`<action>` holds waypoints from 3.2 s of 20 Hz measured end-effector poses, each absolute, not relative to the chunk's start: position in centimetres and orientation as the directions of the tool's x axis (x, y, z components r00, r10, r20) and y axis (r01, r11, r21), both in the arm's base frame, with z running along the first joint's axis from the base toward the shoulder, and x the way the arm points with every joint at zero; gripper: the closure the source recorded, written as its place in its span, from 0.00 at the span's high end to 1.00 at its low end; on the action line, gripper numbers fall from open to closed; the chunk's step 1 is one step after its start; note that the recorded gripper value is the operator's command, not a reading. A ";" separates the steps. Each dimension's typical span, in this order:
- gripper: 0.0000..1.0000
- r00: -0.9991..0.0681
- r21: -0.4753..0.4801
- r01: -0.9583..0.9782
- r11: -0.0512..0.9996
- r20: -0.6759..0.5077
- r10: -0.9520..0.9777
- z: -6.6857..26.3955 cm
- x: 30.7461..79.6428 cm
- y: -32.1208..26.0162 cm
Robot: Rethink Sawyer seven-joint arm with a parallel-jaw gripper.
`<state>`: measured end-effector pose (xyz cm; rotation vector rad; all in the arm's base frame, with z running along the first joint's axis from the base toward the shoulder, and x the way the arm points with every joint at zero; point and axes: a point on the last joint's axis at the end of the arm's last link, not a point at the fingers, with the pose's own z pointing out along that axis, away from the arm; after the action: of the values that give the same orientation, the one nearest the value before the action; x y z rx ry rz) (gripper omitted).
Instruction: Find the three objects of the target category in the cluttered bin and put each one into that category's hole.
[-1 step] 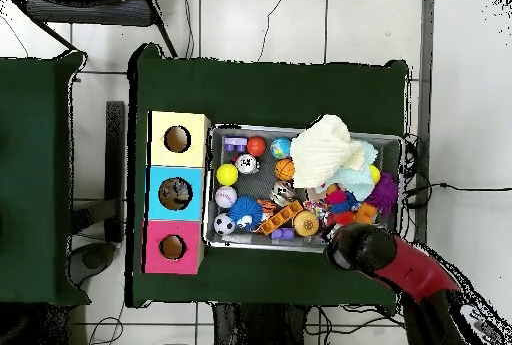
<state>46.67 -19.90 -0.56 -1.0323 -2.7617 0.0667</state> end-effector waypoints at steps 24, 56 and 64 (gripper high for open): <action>1.00 -0.751 -0.077 0.630 0.773 0.194 0.632 -2.2 47.1 -17.8; 0.00 -0.776 0.009 0.608 0.794 0.218 0.592 2.4 48.5 -10.4; 0.00 -0.755 0.076 0.632 0.772 0.287 0.590 3.1 50.9 -6.9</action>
<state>50.92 -6.94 3.05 -0.9538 -2.7191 -0.2454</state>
